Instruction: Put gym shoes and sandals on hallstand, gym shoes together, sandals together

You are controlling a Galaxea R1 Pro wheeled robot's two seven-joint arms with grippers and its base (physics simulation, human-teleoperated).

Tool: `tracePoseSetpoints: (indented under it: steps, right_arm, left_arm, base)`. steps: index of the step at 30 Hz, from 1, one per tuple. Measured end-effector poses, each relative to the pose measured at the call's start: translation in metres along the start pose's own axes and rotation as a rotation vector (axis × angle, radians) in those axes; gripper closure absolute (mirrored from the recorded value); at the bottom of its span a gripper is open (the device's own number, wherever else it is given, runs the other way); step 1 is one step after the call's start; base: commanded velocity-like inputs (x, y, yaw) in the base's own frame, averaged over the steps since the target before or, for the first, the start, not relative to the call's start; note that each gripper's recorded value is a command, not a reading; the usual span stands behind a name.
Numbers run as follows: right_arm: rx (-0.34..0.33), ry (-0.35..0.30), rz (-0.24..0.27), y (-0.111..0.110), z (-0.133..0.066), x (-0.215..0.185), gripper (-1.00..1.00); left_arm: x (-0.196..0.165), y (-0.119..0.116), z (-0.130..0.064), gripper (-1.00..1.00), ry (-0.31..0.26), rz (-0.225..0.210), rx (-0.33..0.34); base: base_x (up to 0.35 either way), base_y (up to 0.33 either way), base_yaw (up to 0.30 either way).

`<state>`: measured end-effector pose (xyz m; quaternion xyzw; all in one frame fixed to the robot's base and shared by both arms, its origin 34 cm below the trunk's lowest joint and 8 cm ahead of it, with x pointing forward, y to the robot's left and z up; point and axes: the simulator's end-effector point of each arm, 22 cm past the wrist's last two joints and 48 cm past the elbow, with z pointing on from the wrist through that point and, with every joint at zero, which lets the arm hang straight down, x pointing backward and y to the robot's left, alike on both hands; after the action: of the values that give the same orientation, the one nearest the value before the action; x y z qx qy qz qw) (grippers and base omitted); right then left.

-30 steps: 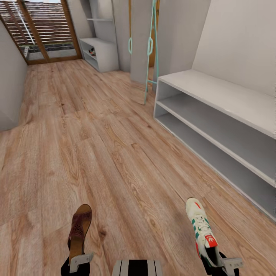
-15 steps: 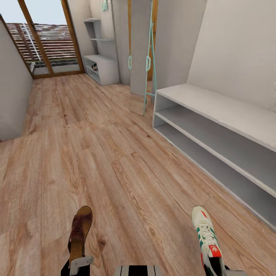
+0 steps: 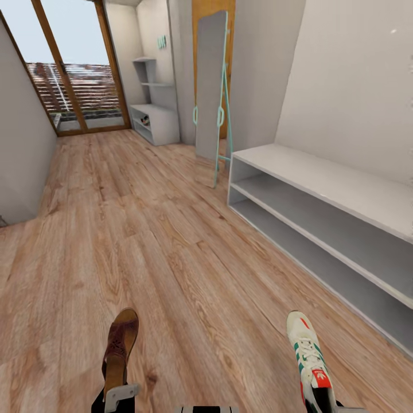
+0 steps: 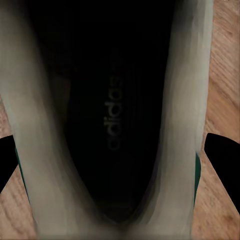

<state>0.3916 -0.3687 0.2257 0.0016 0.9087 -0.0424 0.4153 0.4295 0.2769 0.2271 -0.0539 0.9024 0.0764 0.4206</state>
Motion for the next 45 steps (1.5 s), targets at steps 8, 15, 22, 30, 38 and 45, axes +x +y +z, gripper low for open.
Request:
tracePoseSetpoints:
  steps: [8,15,22,30,38,45]
  right_arm:
    - [0.001,-0.038,0.006,0.0,-0.002,-0.013,1.0]
    - [-0.004,-0.105,0.0,0.001,-0.004,-0.035,1.0]
    - [-0.004,-0.136,0.005,0.002,-0.007,-0.048,1.0]
    - [-0.005,-0.169,0.008,0.002,-0.009,-0.062,1.0]
    - [-0.014,-0.172,0.013,0.008,-0.016,-0.078,1.0]
    - [-0.021,-0.173,0.031,0.019,-0.023,-0.092,1.0]
  left_arm:
    - [-0.021,-0.001,-0.001,1.0,-0.044,-0.008,0.002]
    - [-0.039,-0.003,-0.004,1.0,-0.083,-0.015,0.009]
    - [-0.057,-0.003,-0.006,1.0,-0.122,-0.022,0.013]
    - [-0.073,-0.003,-0.009,1.0,-0.157,-0.029,0.014]
    - [-0.09,-0.003,-0.017,1.0,-0.161,-0.029,0.015]
    - [-0.105,-0.002,-0.023,1.0,-0.161,-0.029,0.014]
  base:
    - [0.0,0.0,0.0]
    - [0.0,0.0,0.0]
    - [0.0,0.0,0.0]
    - [0.0,0.0,0.0]
    - [0.0,0.0,0.0]
    - [0.0,0.0,0.14]
